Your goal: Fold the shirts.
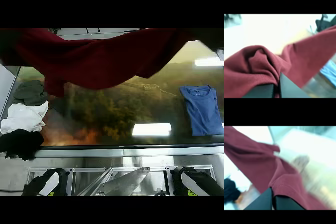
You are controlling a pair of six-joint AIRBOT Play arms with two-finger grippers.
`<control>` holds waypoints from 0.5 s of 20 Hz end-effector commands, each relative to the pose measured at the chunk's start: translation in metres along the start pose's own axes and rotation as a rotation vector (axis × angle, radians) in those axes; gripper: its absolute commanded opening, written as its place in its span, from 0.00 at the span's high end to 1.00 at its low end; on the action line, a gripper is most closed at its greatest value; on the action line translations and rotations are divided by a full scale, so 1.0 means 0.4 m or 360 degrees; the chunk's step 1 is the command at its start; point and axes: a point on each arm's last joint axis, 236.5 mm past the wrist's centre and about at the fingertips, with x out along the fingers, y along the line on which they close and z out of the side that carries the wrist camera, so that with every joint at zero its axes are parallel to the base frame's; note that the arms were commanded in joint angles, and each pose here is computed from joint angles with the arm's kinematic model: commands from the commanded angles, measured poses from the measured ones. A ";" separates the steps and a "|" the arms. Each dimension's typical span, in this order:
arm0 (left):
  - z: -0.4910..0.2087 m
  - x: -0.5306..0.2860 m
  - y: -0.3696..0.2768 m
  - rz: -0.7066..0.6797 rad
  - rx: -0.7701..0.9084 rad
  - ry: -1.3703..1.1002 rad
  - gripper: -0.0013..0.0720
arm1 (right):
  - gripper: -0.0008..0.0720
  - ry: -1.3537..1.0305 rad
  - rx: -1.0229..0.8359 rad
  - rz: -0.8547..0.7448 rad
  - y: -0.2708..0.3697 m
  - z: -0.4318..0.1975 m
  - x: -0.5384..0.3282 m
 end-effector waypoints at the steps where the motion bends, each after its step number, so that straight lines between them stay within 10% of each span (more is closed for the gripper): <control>1: 0.074 -0.113 -0.107 0.0170 0.0256 -0.0151 0.95 | 0.96 -0.0206 -0.0337 -0.0269 0.100 0.087 -0.129; 10: -0.233 0.225 0.125 -0.0227 -0.0268 0.0591 0.96 | 0.96 0.0517 0.0278 -0.0375 -0.329 -0.252 0.083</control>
